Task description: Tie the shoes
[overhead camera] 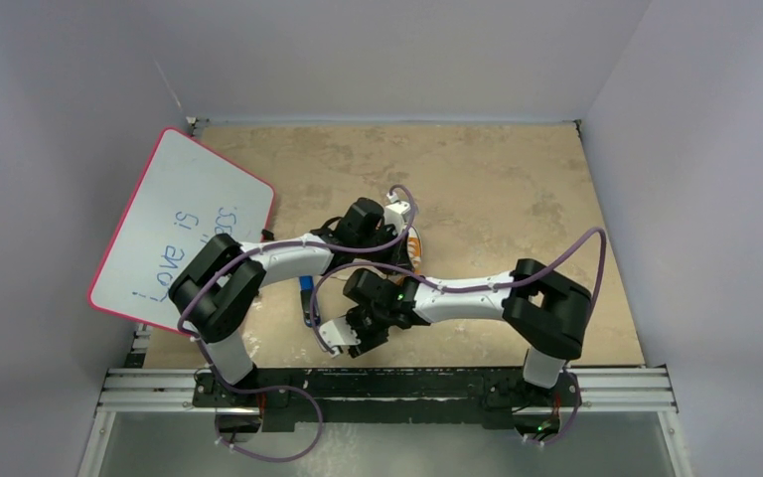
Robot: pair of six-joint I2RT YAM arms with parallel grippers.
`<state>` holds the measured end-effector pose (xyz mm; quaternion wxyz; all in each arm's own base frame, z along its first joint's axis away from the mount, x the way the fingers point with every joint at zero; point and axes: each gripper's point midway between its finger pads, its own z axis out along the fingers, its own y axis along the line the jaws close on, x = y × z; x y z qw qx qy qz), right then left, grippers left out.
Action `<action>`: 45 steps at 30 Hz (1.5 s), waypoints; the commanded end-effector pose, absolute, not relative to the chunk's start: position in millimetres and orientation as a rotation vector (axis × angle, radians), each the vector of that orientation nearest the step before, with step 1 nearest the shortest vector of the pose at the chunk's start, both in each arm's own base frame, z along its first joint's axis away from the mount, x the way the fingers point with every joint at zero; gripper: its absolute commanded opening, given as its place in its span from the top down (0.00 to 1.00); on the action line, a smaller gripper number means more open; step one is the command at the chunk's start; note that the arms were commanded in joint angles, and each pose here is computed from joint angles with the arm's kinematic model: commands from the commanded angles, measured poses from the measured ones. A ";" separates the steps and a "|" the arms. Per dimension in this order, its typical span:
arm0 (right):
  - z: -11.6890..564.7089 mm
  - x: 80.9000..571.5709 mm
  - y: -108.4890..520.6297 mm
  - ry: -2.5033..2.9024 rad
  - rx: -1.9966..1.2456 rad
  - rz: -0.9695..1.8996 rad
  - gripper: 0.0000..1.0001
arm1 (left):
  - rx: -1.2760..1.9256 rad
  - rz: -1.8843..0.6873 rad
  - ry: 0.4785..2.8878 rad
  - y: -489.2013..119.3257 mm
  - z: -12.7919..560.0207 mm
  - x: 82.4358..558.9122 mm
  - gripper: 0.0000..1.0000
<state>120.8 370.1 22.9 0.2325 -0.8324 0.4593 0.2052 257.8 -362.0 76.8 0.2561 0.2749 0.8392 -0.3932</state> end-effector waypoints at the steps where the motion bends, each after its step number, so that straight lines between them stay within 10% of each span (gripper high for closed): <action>1: 20.1 114.1 379.6 1.203 -2.311 0.635 0.63 | 0.756 -1.106 2.259 -363.8 80.5 254.5 1.00; 6: 8.0 107.6 368.8 1.267 -2.329 0.655 1.00 | 0.752 -1.097 2.247 -361.9 83.6 254.5 1.00; 30: 183.8 176.3 189.3 2.246 -0.132 0.186 1.00 | 0.612 -1.080 2.206 -346.4 107.4 265.5 1.00; 45: 227.5 287.7 203.3 2.159 0.007 0.706 1.00 | 0.595 -1.050 2.208 -336.8 117.3 261.5 1.00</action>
